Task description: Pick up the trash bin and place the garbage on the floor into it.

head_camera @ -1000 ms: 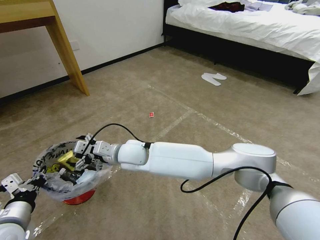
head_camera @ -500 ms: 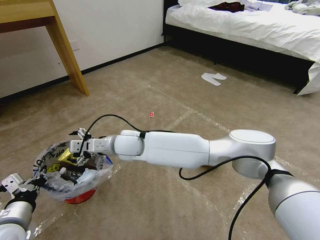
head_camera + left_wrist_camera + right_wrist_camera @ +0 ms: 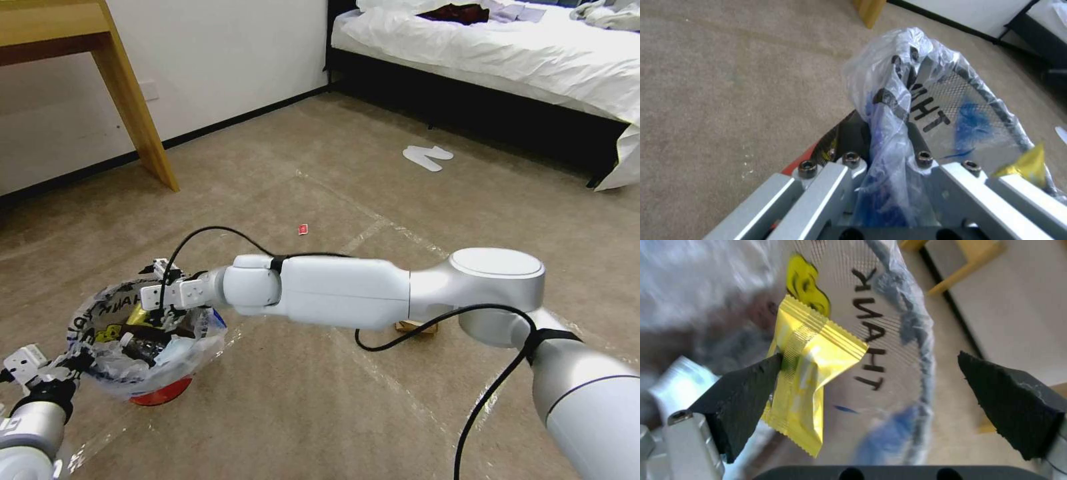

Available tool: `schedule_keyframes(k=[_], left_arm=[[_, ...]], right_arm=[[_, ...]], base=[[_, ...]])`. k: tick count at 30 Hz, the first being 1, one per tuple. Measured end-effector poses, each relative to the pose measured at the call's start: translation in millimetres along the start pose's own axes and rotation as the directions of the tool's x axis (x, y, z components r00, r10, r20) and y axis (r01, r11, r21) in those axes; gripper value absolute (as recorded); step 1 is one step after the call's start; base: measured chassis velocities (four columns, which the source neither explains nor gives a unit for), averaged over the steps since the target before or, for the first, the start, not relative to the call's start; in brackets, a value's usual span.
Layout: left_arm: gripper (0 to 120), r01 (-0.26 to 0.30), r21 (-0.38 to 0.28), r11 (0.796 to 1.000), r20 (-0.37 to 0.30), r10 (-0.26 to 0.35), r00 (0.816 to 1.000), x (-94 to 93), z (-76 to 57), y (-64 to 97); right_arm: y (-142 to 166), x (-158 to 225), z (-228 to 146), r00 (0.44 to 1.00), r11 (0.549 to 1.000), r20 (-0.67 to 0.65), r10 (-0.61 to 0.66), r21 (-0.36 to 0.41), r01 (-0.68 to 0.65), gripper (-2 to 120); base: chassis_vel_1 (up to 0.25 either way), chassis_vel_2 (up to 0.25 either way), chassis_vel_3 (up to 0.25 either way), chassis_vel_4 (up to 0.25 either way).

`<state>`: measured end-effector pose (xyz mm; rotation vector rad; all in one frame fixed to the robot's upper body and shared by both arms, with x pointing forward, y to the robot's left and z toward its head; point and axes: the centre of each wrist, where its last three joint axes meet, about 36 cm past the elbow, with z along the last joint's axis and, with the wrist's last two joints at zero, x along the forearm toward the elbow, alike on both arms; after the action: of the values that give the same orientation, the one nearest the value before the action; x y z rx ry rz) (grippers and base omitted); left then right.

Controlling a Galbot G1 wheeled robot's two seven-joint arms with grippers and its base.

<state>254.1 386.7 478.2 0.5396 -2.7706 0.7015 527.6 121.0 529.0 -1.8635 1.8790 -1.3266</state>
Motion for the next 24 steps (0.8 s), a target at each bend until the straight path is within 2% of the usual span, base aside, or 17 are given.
schedule_keyframes(k=[1,2,3,4,5,6,7,8,10,11,12,13,14,16,20,21,24], left_arm=[[5,0.000,0.000,1.000,0.000,0.000,1.000,0.0,0.0,0.0],[5,0.000,0.001,1.000,0.000,0.000,1.000,0.0,0.2,0.0],[5,0.001,0.001,1.000,-0.001,-0.001,1.000,0.0,0.7,0.2],[5,0.001,0.001,1.000,-0.001,-0.001,1.000,0.0,0.7,0.2],[5,0.001,0.001,1.000,0.000,-0.001,1.000,0.0,1.0,0.7],[5,0.001,0.000,1.000,0.001,-0.001,1.000,0.0,0.8,1.0],[5,0.001,0.000,1.000,0.001,-0.001,1.000,0.0,0.8,1.0],[5,0.001,-0.001,1.000,0.001,-0.001,1.000,-0.1,0.5,1.4],[5,0.002,-0.001,1.000,0.001,-0.002,1.000,-0.5,0.7,1.9],[5,0.002,-0.001,1.000,0.001,-0.002,1.000,-0.5,0.7,1.9],[5,0.002,0.000,1.000,0.000,-0.002,1.000,-0.9,1.0,1.8],[5,0.001,0.000,1.000,-0.001,-0.001,1.000,-1.0,1.4,1.6],[5,0.001,0.000,1.000,-0.001,-0.001,1.000,-1.0,1.4,1.6],[5,0.000,0.000,1.000,-0.001,0.000,1.000,-1.1,1.6,1.6],[5,0.000,-0.003,1.000,-0.003,0.000,1.000,-0.6,1.7,2.2],[5,0.000,-0.003,1.000,-0.003,0.000,1.000,-0.3,1.7,2.5],[5,0.000,-0.004,1.000,-0.003,0.000,1.000,-0.2,1.7,2.6]], right_arm=[[0.0,0.0,0.0,1.000,1.000,0.000,0.000,0.000,0.000,100],[-0.8,1.5,0.4,1.000,1.000,0.005,-0.015,-0.027,0.015,100],[-0.7,3.9,-2.1,0.999,0.994,0.009,-0.030,-0.108,0.031,100],[-0.7,3.9,-2.1,0.999,0.994,0.009,-0.030,-0.108,0.031,100],[0.4,5.9,-7.2,0.999,0.974,0.014,-0.045,-0.219,0.047,100],[2.4,7.7,-15.5,0.997,0.926,0.023,-0.069,-0.370,0.073,100],[2.4,7.7,-15.5,0.997,0.926,0.023,-0.069,-0.370,0.073,100],[3.7,9.8,-29.1,0.998,0.846,0.018,-0.068,-0.528,0.067,100],[6.9,9.4,-46.6,0.997,0.752,-0.049,-0.066,-0.659,0.018,100],[6.9,9.4,-46.6,0.997,0.752,-0.049,-0.066,-0.659,0.018,100],[10.2,8.4,-67.7,0.985,0.671,-0.147,-0.089,-0.740,-0.050,100],[11.3,8.1,-83.0,0.967,0.658,-0.230,-0.114,-0.746,-0.099,100],[11.3,8.1,-83.0,0.967,0.658,-0.230,-0.114,-0.746,-0.099,100],[15.7,4.0,-96.7,0.933,0.678,-0.345,-0.099,-0.710,-0.190,100],[15.2,1.9,-96.0,0.922,0.682,-0.378,-0.081,-0.695,-0.225,100],[13.0,1.2,-99.8,0.918,0.648,-0.387,-0.086,-0.722,-0.243,100],[11.8,0.5,-100.1,0.916,0.639,-0.394,-0.079,-0.725,-0.257,100]], base=[[0.000,0.000,0.000,0.000],[0.000,0.000,0.000,0.000],[0.000,0.000,0.000,0.000],[0.000,0.000,0.000,0.000],[0.000,0.000,0.000,0.000],[0.000,0.000,0.000,0.000],[0.000,0.000,0.000,0.000],[0.000,0.000,0.000,0.000],[0.000,0.000,0.000,0.000],[0.000,0.000,0.000,0.000],[0.000,0.000,0.000,0.000],[0.000,0.000,0.000,0.000],[0.000,0.000,0.000,0.000],[0.000,0.000,0.000,0.000],[0.000,0.000,0.000,0.000],[0.000,0.000,0.000,0.000],[0.000,0.000,0.000,0.000]])
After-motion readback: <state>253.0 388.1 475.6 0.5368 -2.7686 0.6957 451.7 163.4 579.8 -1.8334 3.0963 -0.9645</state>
